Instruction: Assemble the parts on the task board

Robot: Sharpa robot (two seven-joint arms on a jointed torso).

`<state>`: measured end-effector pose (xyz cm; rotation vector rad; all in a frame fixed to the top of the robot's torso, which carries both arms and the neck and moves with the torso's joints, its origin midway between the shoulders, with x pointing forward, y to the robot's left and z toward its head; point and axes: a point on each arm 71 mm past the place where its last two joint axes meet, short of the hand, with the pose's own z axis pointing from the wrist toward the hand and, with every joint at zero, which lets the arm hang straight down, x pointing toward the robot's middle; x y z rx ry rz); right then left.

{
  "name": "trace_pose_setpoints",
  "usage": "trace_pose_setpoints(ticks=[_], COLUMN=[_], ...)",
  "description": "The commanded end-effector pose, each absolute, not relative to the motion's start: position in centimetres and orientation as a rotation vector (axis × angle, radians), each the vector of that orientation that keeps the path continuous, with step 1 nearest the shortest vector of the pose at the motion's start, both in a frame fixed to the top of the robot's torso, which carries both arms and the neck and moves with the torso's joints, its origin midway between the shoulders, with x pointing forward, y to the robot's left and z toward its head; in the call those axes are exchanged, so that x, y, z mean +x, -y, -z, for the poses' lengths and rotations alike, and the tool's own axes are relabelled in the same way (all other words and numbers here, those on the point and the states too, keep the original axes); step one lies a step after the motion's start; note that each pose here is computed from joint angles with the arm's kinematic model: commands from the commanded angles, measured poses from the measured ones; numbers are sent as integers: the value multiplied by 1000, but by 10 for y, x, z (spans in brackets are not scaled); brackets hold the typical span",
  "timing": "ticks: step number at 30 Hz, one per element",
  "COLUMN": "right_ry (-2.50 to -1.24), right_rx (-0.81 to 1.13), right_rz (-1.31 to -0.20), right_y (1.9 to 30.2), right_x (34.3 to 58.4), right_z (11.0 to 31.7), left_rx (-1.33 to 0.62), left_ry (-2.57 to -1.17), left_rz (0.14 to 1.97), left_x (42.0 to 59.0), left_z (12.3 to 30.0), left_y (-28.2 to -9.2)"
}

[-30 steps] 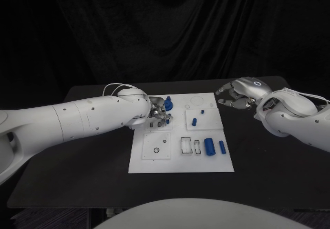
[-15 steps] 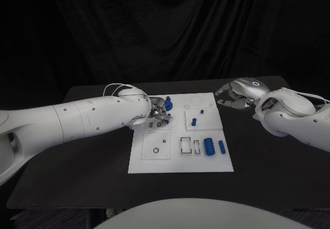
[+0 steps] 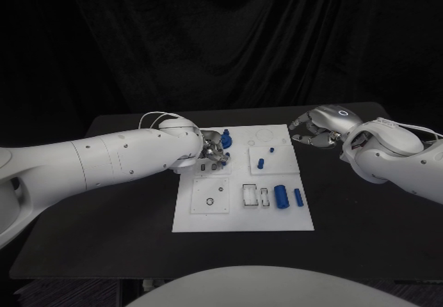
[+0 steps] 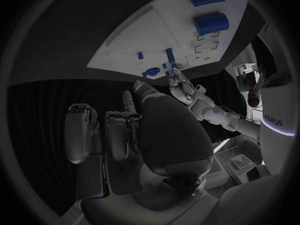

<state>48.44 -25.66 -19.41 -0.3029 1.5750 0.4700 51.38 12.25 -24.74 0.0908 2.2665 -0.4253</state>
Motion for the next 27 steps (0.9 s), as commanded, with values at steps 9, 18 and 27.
trace_pose_setpoints(ticks=[9, 18, 27], right_ry=[-1607, -1614, -1624], right_rx=[-273, -271, -267], right_rz=[-460, -455, -447], right_y=[258, 258, 260], right_x=[485, 486, 486], right_z=[197, 198, 199], left_rx=[100, 100, 96], left_ry=[-2283, -2284, -2286], left_rz=[434, 434, 430], left_x=[512, 511, 511], left_z=[250, 250, 251], left_y=[-123, -124, -126])
